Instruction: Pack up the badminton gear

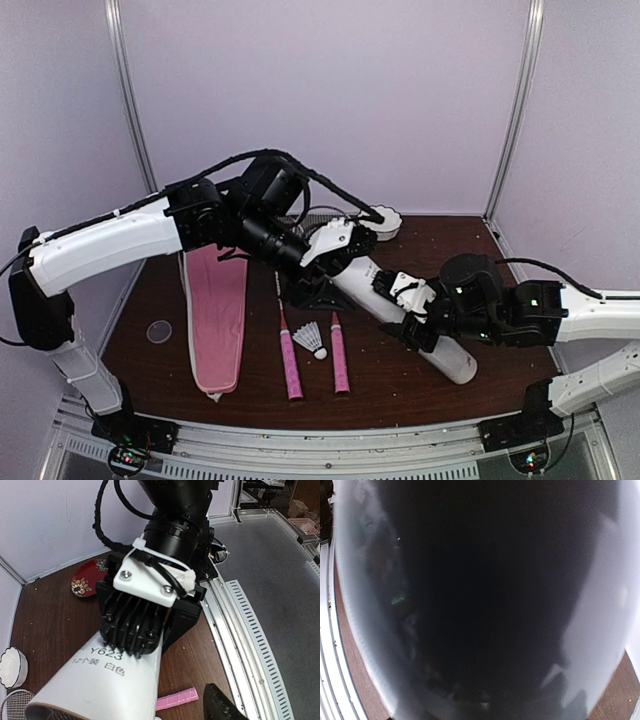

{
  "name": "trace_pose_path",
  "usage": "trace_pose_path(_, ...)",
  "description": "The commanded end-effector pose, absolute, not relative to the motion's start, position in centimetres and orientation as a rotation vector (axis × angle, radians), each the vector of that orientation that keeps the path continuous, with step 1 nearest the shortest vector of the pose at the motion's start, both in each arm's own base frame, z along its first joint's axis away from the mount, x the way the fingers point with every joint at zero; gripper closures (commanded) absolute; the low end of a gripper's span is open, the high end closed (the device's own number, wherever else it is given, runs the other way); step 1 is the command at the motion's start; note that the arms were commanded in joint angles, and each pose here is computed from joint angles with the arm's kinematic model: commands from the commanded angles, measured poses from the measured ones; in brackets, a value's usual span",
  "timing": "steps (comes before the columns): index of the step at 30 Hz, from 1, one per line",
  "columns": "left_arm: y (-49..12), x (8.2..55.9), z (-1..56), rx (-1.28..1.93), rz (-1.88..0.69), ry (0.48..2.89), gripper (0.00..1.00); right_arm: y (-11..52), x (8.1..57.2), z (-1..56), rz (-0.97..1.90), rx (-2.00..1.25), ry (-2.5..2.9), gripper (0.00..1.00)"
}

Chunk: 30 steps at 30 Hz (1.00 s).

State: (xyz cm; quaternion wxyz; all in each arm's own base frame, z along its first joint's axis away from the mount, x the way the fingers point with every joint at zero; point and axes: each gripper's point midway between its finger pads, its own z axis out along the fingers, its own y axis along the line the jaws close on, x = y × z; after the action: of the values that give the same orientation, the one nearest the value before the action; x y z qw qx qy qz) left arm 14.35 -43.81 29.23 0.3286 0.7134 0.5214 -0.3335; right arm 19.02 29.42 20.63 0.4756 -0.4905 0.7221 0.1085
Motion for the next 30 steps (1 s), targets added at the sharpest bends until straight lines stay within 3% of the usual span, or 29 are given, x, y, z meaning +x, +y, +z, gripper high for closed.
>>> trace_pose_path(1,-44.9,13.6,30.0,1.878,-0.927,1.327,0.43,30.1,19.8,26.0,0.359,-1.035,1.654,0.69)
trace_pose_path(11,-38.6,15.4,36.8,1.624,-0.841,1.338,0.31,30.1,19.6,24.1,0.329,-1.092,1.694,0.69)
trace_pose_path(15,-35.3,17.9,36.9,1.464,-0.882,1.425,0.29,29.9,19.7,23.5,0.311,-1.104,1.704,0.69)
trace_pose_path(22,-32.9,21.9,25.4,1.330,-0.957,1.763,0.31,28.8,19.4,23.8,0.290,-1.098,1.710,0.69)
trace_pose_path(26,-33.6,23.5,18.8,1.355,-0.935,1.985,0.38,28.0,19.3,23.5,0.281,-1.084,1.719,0.69)
trace_pose_path(30,-35.6,24.1,15.2,1.349,-1.060,2.044,0.39,27.7,19.0,23.2,0.296,-1.084,1.732,0.69)
